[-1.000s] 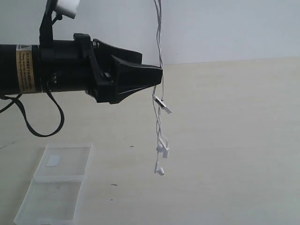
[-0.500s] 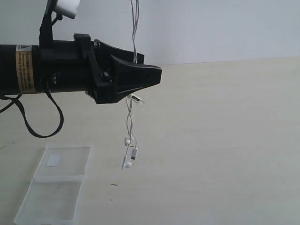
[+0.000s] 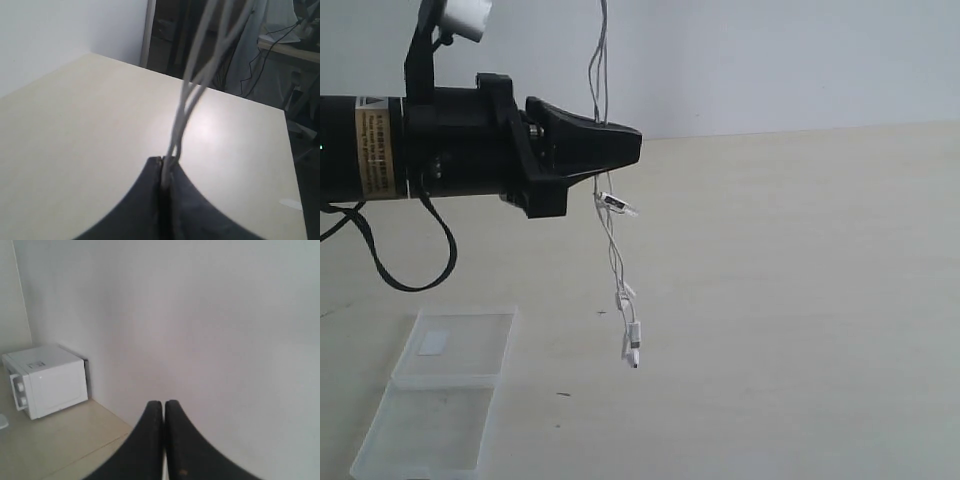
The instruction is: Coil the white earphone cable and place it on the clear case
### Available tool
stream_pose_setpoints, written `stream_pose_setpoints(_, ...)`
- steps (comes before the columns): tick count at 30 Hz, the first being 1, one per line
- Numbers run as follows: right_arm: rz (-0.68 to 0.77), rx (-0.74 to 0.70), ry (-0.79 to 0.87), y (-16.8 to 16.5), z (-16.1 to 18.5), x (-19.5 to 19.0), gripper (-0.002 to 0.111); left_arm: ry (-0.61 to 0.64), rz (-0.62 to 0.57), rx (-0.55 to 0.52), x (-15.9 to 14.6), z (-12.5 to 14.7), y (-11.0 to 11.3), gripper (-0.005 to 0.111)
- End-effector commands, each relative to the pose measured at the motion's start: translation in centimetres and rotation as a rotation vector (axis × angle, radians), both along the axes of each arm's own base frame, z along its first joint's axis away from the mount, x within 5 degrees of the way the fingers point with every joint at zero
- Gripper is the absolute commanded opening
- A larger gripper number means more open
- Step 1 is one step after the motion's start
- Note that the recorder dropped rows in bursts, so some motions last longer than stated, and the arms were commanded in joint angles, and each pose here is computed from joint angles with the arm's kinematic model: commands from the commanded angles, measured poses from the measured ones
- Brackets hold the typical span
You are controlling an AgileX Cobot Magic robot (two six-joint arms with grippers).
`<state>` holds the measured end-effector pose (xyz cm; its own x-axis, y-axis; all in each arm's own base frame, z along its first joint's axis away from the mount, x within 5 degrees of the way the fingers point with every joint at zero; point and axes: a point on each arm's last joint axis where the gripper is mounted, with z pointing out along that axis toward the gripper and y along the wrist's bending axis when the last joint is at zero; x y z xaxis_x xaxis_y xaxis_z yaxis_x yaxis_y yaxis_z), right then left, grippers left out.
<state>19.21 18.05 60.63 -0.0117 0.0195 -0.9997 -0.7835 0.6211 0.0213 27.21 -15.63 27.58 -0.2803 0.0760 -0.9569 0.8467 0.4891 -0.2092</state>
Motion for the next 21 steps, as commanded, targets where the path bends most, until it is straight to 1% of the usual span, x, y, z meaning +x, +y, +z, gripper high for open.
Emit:
stream_pose_setpoints(1,-0.070,-0.115,-0.017,-2.7,0.5,-2.3,0.000,0.032,0.052,-0.027,0.2,0.8,0.9,0.000)
stream_pose_setpoints(4,-0.138,-0.206,0.053,-4.9,0.2,-3.9,0.000,0.042,0.088,-0.044,0.0,1.8,1.8,0.000)
stream_pose_setpoints(6,-0.194,-0.252,0.102,-6.3,-0.1,-4.8,0.000,0.019,0.099,-0.040,-0.4,2.6,2.5,0.000)
stream_pose_setpoints(8,-0.230,-0.213,0.125,-7.1,0.1,-5.4,0.000,-0.008,0.106,-0.026,-0.8,3.5,3.0,0.000)
stream_pose_setpoints(9,-0.231,-0.192,0.146,-7.5,0.0,-5.9,0.000,-0.013,0.110,-0.015,-1.1,4.0,3.3,0.000)
stream_pose_setpoints(10,-0.221,-0.174,0.190,-7.7,-0.5,-6.3,0.000,-0.007,0.119,-0.011,-1.6,5.1,3.7,0.000)
stream_pose_setpoints(11,-0.208,-0.180,0.201,-7.6,-0.8,-6.4,0.000,-0.006,0.122,-0.008,-2.0,5.7,3.8,0.000)
stream_pose_setpoints(12,-0.171,-0.196,0.246,-7.2,-1.8,-6.4,0.000,-0.025,0.124,0.002,-2.8,7.1,4.0,0.000)
stream_pose_setpoints(13,-0.145,-0.201,0.273,-6.8,-2.3,-6.4,0.000,-0.038,0.127,0.009,-3.2,7.9,4.2,0.000)
stream_pose_setpoints(14,-0.128,-0.233,0.323,-6.3,-3.8,-6.1,0.000,-0.058,0.150,0.023,-3.9,9.2,4.5,0.000)
stream_pose_setpoints(15,-0.124,-0.251,0.347,-6.1,-4.5,-5.8,0.000,-0.067,0.169,0.029,-4.3,9.9,4.7,0.000)
stream_pose_setpoints(17,-0.102,-0.336,0.450,-5.2,-8.0,-5.1,0.000,-0.099,0.207,-0.025,-5.8,12.1,5.3,0.000)
stream_pose_setpoints(18,-0.086,-0.371,0.474,-4.9,-9.2,-4.9,0.000,-0.115,0.210,-0.033,-6.4,12.5,5.4,0.000)
stream_pose_setpoints(20,-0.017,-0.434,0.542,-3.9,-11.8,-4.5,0.000,-0.083,0.221,-0.086,-7.3,13.2,5.6,0.000)
stream_pose_setpoints(21,0.042,-0.462,0.596,-3.2,-13.6,-4.4,0.000,-0.057,0.219,-0.113,-7.6,13.5,5.6,0.000)
